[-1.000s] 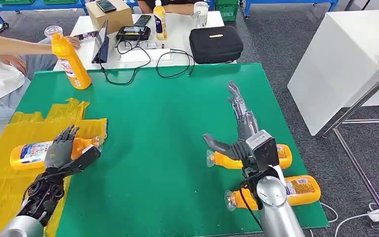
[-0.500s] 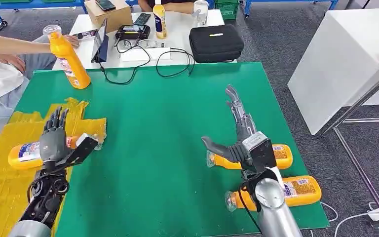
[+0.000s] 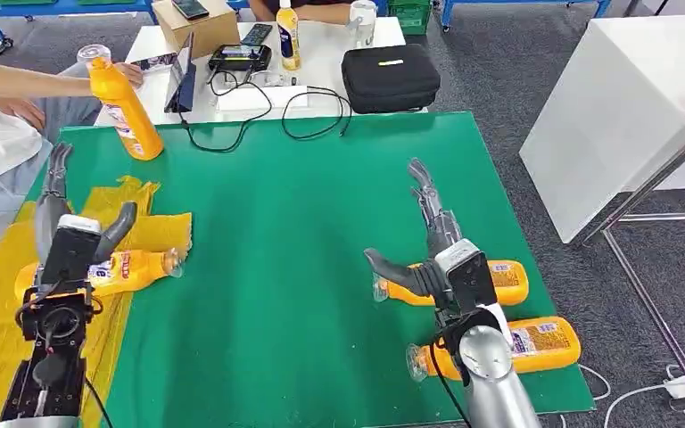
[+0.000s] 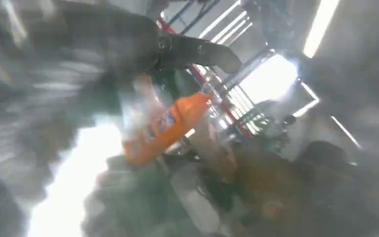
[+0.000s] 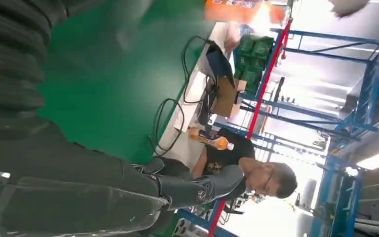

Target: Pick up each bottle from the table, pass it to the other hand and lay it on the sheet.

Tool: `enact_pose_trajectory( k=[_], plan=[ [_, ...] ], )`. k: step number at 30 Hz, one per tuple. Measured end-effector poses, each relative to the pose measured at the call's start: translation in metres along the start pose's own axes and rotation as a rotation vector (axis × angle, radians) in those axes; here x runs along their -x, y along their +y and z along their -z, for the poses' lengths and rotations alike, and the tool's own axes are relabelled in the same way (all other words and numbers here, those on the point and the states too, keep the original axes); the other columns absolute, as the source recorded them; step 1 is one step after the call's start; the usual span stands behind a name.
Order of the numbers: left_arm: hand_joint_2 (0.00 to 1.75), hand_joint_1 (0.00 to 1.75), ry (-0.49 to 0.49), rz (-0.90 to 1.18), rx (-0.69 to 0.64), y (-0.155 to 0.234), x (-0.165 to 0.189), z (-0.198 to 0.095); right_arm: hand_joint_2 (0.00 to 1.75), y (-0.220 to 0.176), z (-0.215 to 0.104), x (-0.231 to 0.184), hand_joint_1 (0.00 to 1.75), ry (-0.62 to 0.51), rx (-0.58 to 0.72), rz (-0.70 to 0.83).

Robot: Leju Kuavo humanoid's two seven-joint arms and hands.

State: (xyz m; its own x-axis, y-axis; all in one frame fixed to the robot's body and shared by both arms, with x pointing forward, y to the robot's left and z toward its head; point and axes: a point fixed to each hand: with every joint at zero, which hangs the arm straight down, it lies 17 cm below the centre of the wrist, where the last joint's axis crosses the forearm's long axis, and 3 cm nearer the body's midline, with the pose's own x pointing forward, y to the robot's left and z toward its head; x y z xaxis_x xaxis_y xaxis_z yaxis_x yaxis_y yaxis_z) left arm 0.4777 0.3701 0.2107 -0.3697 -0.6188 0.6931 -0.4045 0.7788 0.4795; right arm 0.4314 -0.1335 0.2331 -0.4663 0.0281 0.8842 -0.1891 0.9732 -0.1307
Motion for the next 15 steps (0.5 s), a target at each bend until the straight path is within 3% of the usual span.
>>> enact_pose_trajectory(
  k=[4, 15],
  plan=[
    [1.75, 0.0, -0.001, -0.265, 0.002, 0.008, -0.015, -0.003, 1.75, -0.002, -0.001, 0.002, 0.0, 0.006, 0.004, -0.024],
    [1.75, 0.0, -0.023, -0.299, -0.046, 0.024, -0.026, -0.004, 1.75, -0.007, -0.001, 0.004, 0.0, 0.008, 0.012, -0.032]
  ],
)
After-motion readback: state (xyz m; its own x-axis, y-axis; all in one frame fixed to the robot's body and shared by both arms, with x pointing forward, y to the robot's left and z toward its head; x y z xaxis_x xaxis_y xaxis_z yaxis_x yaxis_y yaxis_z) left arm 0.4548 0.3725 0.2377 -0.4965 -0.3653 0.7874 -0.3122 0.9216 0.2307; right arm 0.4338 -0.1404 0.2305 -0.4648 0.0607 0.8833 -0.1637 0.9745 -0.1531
